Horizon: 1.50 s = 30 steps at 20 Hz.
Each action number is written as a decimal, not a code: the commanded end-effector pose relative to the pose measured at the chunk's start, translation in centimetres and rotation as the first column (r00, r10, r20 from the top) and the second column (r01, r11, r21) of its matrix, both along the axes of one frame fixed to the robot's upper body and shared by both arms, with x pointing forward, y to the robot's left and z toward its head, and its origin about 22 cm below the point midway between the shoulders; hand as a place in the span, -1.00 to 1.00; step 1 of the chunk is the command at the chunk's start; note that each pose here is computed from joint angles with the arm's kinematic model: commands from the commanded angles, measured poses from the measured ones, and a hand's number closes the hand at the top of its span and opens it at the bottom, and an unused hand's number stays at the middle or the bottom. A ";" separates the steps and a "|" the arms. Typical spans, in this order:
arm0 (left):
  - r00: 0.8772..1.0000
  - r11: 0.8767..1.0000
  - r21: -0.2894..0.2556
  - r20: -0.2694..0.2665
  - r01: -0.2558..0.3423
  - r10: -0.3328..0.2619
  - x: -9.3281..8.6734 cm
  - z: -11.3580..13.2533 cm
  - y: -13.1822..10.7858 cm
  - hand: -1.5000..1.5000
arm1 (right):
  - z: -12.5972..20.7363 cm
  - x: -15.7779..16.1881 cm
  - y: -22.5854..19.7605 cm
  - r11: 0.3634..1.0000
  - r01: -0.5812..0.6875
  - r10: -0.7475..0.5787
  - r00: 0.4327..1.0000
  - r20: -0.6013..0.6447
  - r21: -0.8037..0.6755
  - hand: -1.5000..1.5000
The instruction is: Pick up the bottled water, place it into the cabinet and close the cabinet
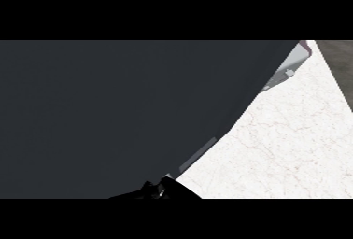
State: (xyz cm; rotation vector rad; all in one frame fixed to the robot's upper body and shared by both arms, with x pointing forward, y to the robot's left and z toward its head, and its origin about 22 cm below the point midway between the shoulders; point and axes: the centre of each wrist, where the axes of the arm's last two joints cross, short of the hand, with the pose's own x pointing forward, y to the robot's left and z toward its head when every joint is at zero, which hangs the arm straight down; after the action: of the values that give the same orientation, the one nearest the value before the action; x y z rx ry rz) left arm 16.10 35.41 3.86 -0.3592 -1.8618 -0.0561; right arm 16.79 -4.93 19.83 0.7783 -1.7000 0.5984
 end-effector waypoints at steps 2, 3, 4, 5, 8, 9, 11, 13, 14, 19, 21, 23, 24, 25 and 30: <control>1.000 1.000 0.004 0.022 -0.001 0.001 0.4 2.0 0.7 -1.00 | 1.1 1.7 4.6 0.997 0.076 -0.075 0.996 -0.050 0.014 1.00; 1.000 1.000 -0.009 0.021 0.008 -0.008 -0.1 3.2 0.8 -1.00 | 0.4 2.7 4.9 0.994 0.104 -0.101 0.992 -0.072 0.029 1.00; 1.000 1.000 0.000 0.024 0.001 -0.001 -0.6 1.9 -0.1 -1.00 | 0.5 2.6 5.5 0.993 0.113 -0.108 0.989 -0.103 0.042 1.00; 1.000 1.000 -0.003 0.007 0.011 -0.010 -0.5 1.4 1.5 -1.00 | 1.9 3.1 5.8 0.994 0.097 -0.090 0.989 -0.120 0.054 1.00; 1.000 1.000 -0.015 0.013 0.005 -0.005 -1.0 3.1 1.2 -1.00 | 2.5 5.4 6.9 0.993 0.098 -0.089 0.986 -0.139 0.058 1.00; 1.000 1.000 0.001 0.006 -0.001 0.001 -1.6 3.0 1.2 -1.00 | 1.4 6.6 6.6 0.997 0.048 -0.041 0.992 -0.122 0.059 1.00; 1.000 1.000 0.000 0.019 0.003 -0.003 -1.0 2.9 1.3 -1.00 | 2.6 6.7 7.3 0.995 -0.097 0.093 0.986 -0.135 -0.024 1.00; 1.000 1.000 0.008 0.022 -0.001 0.001 -1.3 3.1 1.0 -1.00 | 2.1 7.3 7.2 0.974 -0.217 0.204 0.965 -0.163 -0.067 1.00; 1.000 1.000 0.015 0.026 -0.003 0.003 -0.9 3.5 1.6 -1.00 | 2.0 8.4 7.4 0.969 -0.241 0.229 0.960 -0.158 -0.060 1.00; 0.999 0.999 -0.001 0.005 -0.039 0.039 -0.8 3.0 0.4 -1.00 | -0.2 11.4 7.3 0.969 -0.243 0.228 0.947 -0.225 -0.041 1.00; 0.999 0.999 0.002 0.013 -0.044 0.044 -1.9 4.1 1.6 -1.00 | -0.8 13.3 4.5 0.977 -0.209 0.198 0.960 -0.198 -0.035 1.00; 1.000 1.000 0.005 0.010 -0.026 0.026 -1.3 5.5 1.8 -1.00 | -1.2 14.5 5.4 0.986 -0.166 0.158 0.968 -0.198 -0.026 1.00; 0.999 0.999 -0.003 0.022 -0.038 0.038 -1.7 4.6 -0.3 -1.00 | -0.2 15.0 4.4 0.988 -0.152 0.144 0.971 -0.190 -0.031 1.00; 0.999 0.999 0.004 0.005 -0.033 0.033 -2.2 4.9 0.5 -1.00 | -1.4 14.8 3.4 0.991 -0.136 0.130 0.977 -0.170 -0.023 1.00; 0.999 0.999 0.008 0.022 -0.033 0.032 -1.2 5.6 0.8 -1.00 | 0.0 19.4 0.8 0.996 0.072 -0.077 0.990 -0.121 -0.044 1.00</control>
State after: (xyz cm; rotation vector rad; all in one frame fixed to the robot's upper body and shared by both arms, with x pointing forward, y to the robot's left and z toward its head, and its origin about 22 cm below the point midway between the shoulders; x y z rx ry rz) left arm 14.58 36.26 8.82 -0.3204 -1.8816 -0.0413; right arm 33.53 -2.19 18.92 0.8298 -1.5238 0.5916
